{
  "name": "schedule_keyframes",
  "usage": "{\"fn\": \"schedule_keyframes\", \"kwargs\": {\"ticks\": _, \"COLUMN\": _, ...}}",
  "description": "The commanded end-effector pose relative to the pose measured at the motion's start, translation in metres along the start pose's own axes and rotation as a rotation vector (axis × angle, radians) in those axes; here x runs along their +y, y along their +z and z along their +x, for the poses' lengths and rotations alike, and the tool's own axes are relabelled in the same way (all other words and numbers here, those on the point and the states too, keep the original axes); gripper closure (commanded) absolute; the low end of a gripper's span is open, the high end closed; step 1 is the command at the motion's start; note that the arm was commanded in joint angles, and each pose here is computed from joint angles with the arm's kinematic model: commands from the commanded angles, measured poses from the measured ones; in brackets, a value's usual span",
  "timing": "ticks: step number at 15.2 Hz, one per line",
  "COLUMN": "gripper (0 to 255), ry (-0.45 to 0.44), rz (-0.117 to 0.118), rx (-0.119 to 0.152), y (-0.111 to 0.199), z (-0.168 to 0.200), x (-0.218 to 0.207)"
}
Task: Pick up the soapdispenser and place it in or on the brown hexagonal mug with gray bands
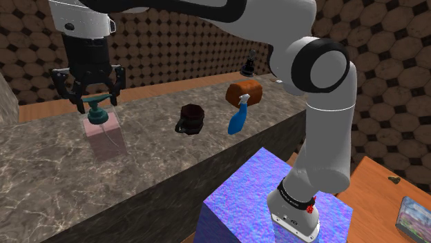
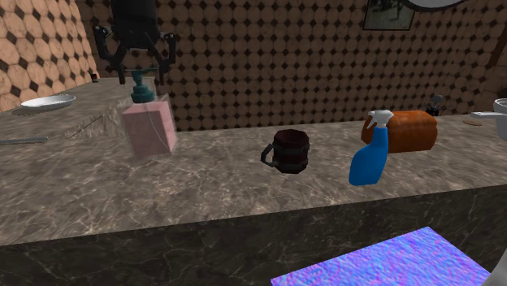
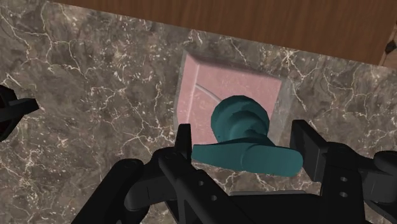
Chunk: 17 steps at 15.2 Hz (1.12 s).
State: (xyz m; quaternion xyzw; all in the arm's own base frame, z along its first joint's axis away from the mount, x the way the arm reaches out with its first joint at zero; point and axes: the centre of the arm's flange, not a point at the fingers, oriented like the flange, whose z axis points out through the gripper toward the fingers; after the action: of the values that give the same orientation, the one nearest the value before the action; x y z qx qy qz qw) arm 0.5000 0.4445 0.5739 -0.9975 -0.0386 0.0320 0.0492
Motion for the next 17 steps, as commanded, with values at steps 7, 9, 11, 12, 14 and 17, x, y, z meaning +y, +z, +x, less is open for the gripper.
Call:
{"fn": "schedule_keyframes", "kwargs": {"ticks": 7, "gripper": 255, "ry": 0.0, "rz": 0.0, "rx": 0.0, "y": -0.034, "z": 0.002, "x": 0.048}}
{"fn": "schedule_keyframes", "kwargs": {"ticks": 9, "gripper": 255, "ry": 0.0, "rz": 0.0, "rx": 0.0, "y": -0.041, "z": 0.005, "x": 0.073}}
{"fn": "schedule_keyframes", "kwargs": {"ticks": 11, "gripper": 255, "ry": 0.0, "rz": 0.0, "rx": 0.0, "y": -0.049, "z": 0.008, "x": 0.098}}
{"fn": "schedule_keyframes", "kwargs": {"ticks": 12, "gripper": 255, "ry": 0.0, "rz": 0.0, "rx": 0.0, "y": -0.053, "z": 0.009, "x": 0.111}}
{"fn": "schedule_keyframes", "kwargs": {"ticks": 14, "gripper": 255, "ry": 0.0, "rz": 0.0, "rx": 0.0, "y": -0.061, "z": 0.011, "x": 0.136}}
{"fn": "schedule_keyframes", "kwargs": {"ticks": 17, "gripper": 255, "ry": 0.0, "rz": 0.0, "rx": 0.0, "y": -0.072, "z": 0.015, "x": 0.174}}
